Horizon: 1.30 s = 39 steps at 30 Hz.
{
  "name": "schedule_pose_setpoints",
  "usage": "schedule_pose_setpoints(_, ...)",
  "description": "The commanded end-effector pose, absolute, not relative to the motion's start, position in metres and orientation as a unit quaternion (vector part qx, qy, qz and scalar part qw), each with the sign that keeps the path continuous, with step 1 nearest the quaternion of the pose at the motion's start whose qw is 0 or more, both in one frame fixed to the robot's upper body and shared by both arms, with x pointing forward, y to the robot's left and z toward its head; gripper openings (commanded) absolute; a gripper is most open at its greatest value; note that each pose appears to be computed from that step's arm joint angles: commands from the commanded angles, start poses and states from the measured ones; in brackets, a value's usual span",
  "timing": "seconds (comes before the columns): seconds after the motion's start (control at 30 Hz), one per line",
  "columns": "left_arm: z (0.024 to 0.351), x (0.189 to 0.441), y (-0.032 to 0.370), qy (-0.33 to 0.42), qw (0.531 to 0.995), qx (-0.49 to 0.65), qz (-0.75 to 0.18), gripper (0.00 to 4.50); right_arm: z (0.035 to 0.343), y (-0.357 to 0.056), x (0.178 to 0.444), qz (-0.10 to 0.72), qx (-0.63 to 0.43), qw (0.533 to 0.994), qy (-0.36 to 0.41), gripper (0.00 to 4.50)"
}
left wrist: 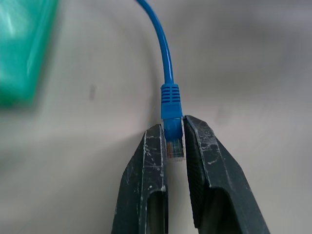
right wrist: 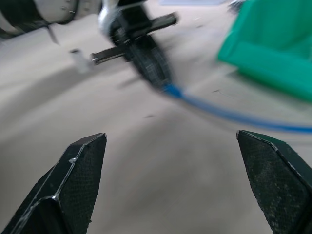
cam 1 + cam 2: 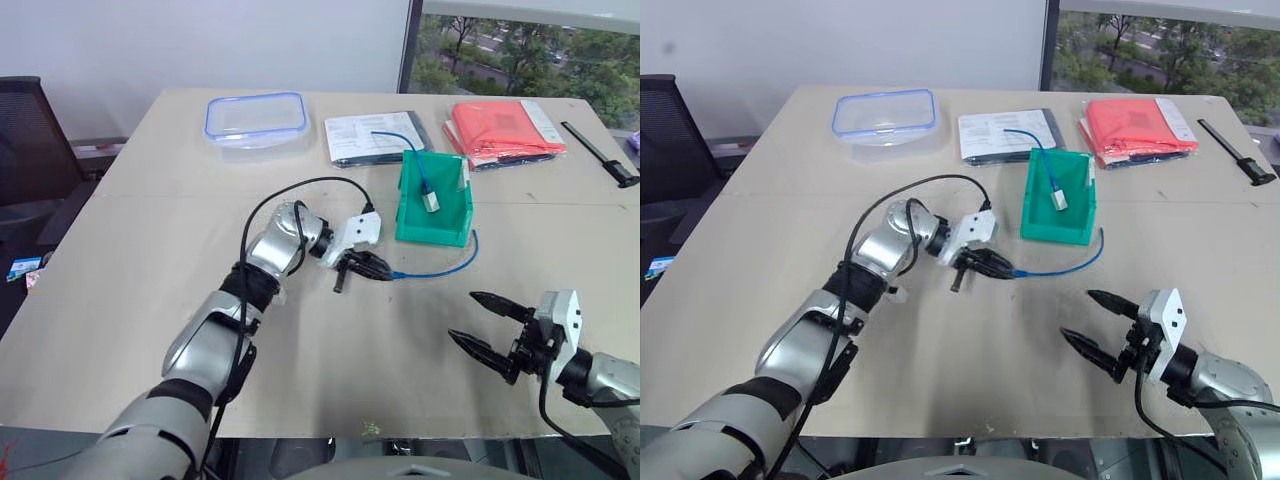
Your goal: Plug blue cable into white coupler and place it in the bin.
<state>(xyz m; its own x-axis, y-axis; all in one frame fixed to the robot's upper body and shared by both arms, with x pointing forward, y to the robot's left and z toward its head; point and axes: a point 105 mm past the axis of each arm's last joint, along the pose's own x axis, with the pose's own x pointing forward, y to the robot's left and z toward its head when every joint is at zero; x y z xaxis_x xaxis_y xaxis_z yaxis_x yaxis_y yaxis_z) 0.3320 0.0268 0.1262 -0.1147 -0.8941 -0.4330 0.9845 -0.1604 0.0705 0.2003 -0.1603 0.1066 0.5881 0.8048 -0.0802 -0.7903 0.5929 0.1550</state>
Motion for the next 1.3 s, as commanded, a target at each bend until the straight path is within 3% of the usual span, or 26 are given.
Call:
schedule_pose_setpoints(0.03,0.164,0.320,0.017,0.076,0.633,0.113,-0.762,0.08,0.123,-0.150,0.200,0.440,0.117,0.888,0.057,4.21)
schedule_pose_setpoints(0.23,0.200,0.296,0.009,0.063,0.601,-0.009,-0.796,0.08,0.169,-0.131,0.218,0.430,0.256,0.865,-0.026,4.21)
schedule_pose_setpoints(0.47,0.210,0.294,0.005,0.065,0.600,-0.043,-0.796,0.08,0.205,-0.116,0.221,0.465,0.304,0.828,-0.075,4.21)
schedule_pose_setpoints(0.57,0.211,0.294,0.004,0.069,0.598,-0.050,-0.797,0.00,0.209,-0.114,0.222,0.472,0.299,0.825,-0.080,3.39)
schedule_pose_setpoints(0.8,0.213,0.296,0.001,0.074,0.600,-0.063,-0.794,0.00,0.208,-0.111,0.221,0.485,0.286,0.824,-0.070,0.05)
schedule_pose_setpoints(1.07,0.219,0.296,0.000,0.053,0.599,-0.067,-0.796,0.00,0.206,-0.110,0.222,0.486,0.283,0.824,-0.065,0.05)
schedule_pose_setpoints(1.13,0.221,0.292,0.003,0.036,0.594,-0.052,-0.802,1.03,0.210,-0.112,0.225,0.482,0.289,0.824,-0.073,0.00)
schedule_pose_setpoints(1.2,0.226,0.295,0.005,0.018,0.613,-0.037,-0.789,1.76,0.212,-0.115,0.227,0.478,0.294,0.824,-0.078,0.00)
schedule_pose_setpoints(1.3,0.240,0.293,0.014,-0.007,0.629,-0.029,-0.776,3.29,0.213,-0.121,0.231,0.473,0.297,0.825,-0.082,0.00)
